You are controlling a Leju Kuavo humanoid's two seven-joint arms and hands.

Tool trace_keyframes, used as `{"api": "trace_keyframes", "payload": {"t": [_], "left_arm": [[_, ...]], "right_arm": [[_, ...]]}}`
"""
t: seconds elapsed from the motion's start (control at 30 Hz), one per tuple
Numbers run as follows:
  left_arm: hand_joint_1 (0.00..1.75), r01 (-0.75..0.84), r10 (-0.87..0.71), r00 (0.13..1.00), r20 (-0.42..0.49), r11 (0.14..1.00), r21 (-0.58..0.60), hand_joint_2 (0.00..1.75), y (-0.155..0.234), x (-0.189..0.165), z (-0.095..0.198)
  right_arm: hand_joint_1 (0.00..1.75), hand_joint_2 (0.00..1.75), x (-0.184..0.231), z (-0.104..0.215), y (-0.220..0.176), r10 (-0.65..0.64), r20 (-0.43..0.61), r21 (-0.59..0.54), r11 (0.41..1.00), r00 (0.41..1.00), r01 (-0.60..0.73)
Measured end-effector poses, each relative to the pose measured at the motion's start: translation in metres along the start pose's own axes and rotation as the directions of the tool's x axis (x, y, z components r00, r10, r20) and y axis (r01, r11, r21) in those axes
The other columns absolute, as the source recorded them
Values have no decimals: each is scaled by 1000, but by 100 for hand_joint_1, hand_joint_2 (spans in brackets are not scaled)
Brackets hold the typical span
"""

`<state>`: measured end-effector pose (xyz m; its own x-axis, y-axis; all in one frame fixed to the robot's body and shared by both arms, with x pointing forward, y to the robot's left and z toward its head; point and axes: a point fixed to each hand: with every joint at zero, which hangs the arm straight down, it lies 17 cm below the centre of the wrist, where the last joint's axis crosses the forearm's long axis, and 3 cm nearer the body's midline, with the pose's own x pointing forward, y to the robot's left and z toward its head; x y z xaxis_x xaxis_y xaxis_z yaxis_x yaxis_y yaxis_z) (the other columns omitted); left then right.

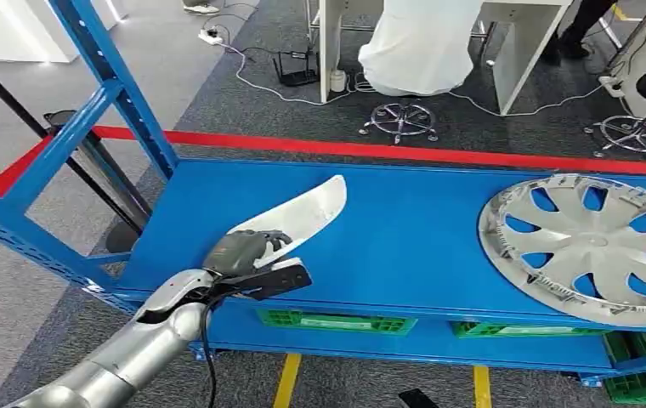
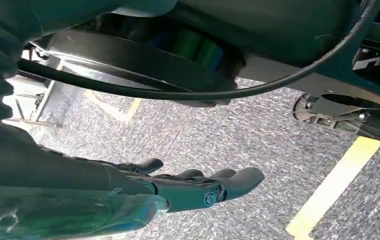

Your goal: Take the parts from the cabinet and place them on the table.

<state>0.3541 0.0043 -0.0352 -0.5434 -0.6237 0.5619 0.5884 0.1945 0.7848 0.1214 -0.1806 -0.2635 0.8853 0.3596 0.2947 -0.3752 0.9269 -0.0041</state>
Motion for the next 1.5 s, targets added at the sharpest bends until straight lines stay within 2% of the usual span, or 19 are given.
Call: {"api": "trace_keyframes", "payload": {"t": [0.8,0.83,0.87,0.93,1.03,1.1,1.27,1.5], "left_arm": [[175,0,0,1000,-1,1000,0,175,0,0,0],[122,0,0,1000,0,1000,0,175,0,0,0],[54,0,0,1000,0,1000,0,175,0,0,0],[54,19,-20,999,37,999,45,175,7,7,0],[54,75,-110,988,110,957,280,175,59,42,9],[54,91,-142,981,128,936,341,175,86,55,15],[54,87,-167,971,174,915,394,175,103,77,28],[54,87,-180,965,191,906,414,175,109,85,34]], "right_arm": [[0,175,0,0,0,0,0,0,1000,1000,0],[0,175,0,0,0,0,0,0,1000,1000,0],[0,175,0,0,0,0,0,0,1000,1000,0],[0,175,0,0,-1,-1,2,-5,1000,1000,1],[0,175,-2,0,-1,-9,5,-12,1000,1000,9],[0,175,-2,0,-2,-9,6,-14,1000,1000,9],[0,175,-2,0,-2,-8,6,-15,1000,1000,8],[0,175,-2,0,-2,-8,6,-15,1000,1000,8]]}}
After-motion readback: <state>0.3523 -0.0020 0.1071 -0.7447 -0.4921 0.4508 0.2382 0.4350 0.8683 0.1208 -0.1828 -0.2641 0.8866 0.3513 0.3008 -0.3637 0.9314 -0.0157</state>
